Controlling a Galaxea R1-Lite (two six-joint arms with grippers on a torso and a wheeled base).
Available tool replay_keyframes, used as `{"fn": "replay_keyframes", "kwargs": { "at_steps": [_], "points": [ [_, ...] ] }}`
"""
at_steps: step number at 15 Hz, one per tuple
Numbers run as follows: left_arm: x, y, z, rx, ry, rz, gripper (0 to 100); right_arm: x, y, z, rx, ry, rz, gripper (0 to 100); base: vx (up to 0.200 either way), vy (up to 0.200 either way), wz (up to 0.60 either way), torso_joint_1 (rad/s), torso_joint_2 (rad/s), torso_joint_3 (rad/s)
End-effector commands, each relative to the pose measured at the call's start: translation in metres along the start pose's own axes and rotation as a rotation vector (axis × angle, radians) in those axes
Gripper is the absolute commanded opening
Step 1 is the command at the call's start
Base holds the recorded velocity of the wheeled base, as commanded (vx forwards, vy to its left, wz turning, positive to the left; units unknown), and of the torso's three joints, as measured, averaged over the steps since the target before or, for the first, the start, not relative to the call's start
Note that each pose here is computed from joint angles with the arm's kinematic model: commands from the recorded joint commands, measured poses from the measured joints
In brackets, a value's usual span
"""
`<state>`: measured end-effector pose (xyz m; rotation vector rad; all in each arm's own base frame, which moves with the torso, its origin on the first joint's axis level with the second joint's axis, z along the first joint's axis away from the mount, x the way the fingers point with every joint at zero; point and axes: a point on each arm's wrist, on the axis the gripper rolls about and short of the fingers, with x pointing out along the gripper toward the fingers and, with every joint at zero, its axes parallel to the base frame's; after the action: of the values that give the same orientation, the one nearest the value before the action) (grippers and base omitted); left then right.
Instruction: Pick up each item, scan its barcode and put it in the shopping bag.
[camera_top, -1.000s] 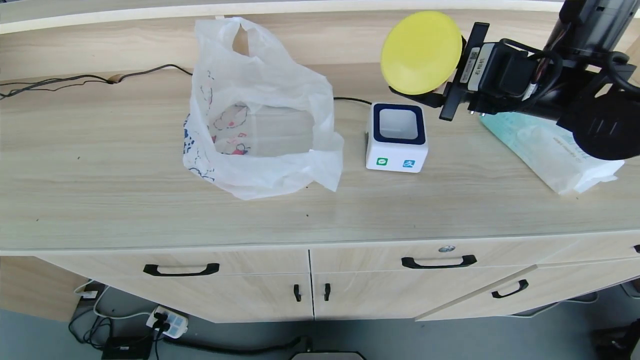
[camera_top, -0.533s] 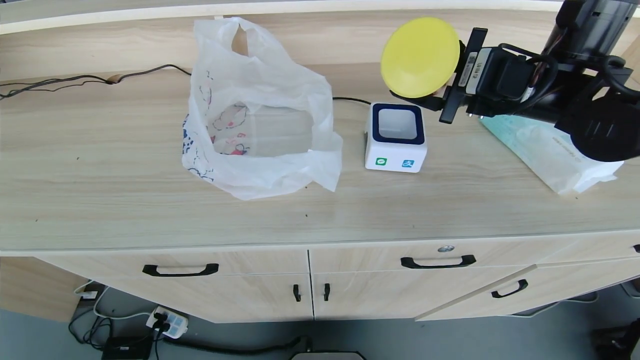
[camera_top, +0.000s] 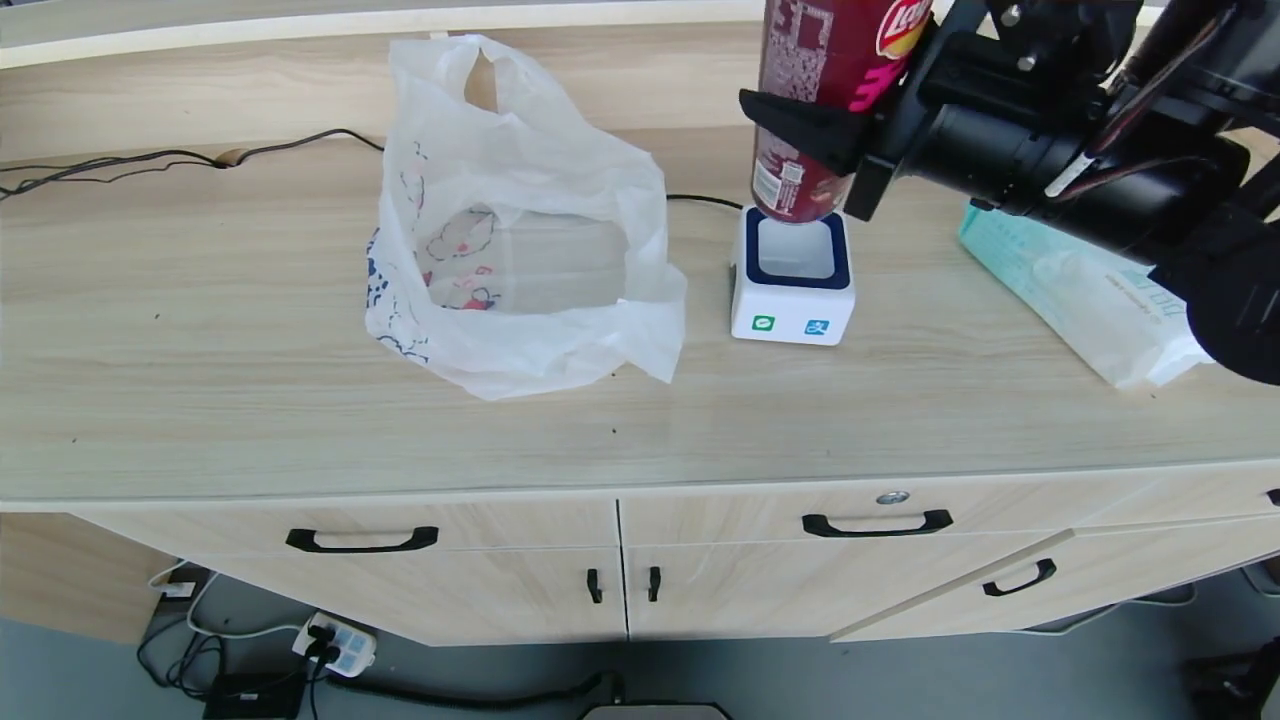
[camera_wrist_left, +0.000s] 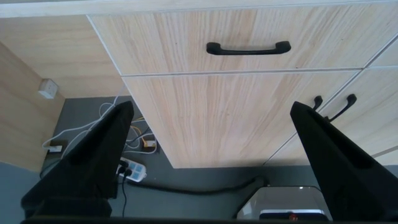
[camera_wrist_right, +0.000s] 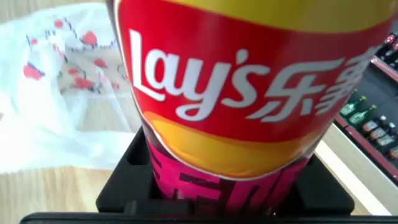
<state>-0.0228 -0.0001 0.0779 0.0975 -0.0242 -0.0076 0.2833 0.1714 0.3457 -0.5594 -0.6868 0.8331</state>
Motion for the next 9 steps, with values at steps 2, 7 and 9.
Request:
{"fn": "replay_keyframes", "kwargs": {
  "at_steps": [2, 7, 9],
  "points": [
    [0.000, 0.000, 0.000, -0.001, 0.001, 0.001, 100, 0.036, 0.056, 0.026, 0.406, -0.113, -0.208, 0, 0.000, 0.000, 0.00, 0.000, 0.00, 0.000],
    [0.000, 0.000, 0.000, -0.001, 0.002, 0.001, 100, 0.056, 0.061, 0.016, 0.510, -0.126, -0.273, 0, 0.000, 0.000, 0.00, 0.000, 0.00, 0.000],
    [0.000, 0.000, 0.000, 0.001, 0.001, 0.001, 100, 0.062, 0.060, 0.016, 0.528, -0.138, -0.277, 0, 0.000, 0.000, 0.00, 0.000, 0.00, 0.000]
  ]
}}
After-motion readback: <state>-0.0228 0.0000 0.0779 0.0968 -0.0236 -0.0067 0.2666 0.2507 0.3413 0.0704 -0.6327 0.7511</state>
